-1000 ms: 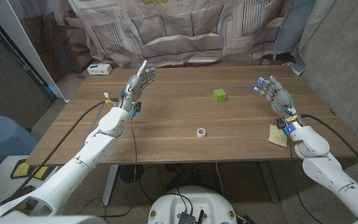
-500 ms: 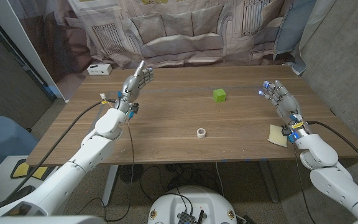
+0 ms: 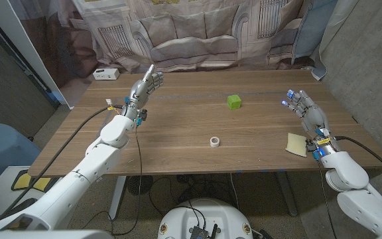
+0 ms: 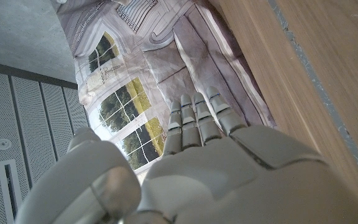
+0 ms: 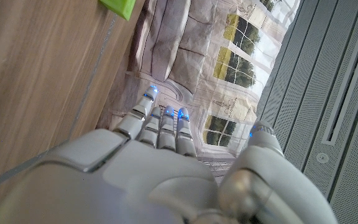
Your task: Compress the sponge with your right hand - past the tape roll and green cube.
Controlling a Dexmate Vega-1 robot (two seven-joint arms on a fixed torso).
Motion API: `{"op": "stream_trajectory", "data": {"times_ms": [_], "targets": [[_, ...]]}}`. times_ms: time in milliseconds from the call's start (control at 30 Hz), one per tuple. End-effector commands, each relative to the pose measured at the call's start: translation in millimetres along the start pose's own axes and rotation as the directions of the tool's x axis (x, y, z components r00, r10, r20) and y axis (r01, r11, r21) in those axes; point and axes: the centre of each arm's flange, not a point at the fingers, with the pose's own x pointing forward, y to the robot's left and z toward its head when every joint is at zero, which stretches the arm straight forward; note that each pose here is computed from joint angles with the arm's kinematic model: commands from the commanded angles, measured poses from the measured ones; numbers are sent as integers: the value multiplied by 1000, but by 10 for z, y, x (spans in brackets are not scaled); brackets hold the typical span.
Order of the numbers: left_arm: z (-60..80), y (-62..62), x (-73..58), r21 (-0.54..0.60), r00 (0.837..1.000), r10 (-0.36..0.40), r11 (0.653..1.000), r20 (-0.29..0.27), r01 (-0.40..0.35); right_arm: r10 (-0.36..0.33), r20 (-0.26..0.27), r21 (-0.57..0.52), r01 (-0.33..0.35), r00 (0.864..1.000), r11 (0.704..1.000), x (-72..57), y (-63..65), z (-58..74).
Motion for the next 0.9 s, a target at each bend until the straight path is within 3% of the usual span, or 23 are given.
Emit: {"op": "stream_trajectory", "data": {"times_ms": [33, 900], "targets": [[1, -30, 104, 2, 1000, -8, 1000, 18, 8, -49, -7, -32, 49, 999, 998, -220, -79, 77], [-7, -85, 327, 6, 999, -46, 999, 24, 46, -103, -24, -68, 101, 994, 993, -593, -83, 180]]}}
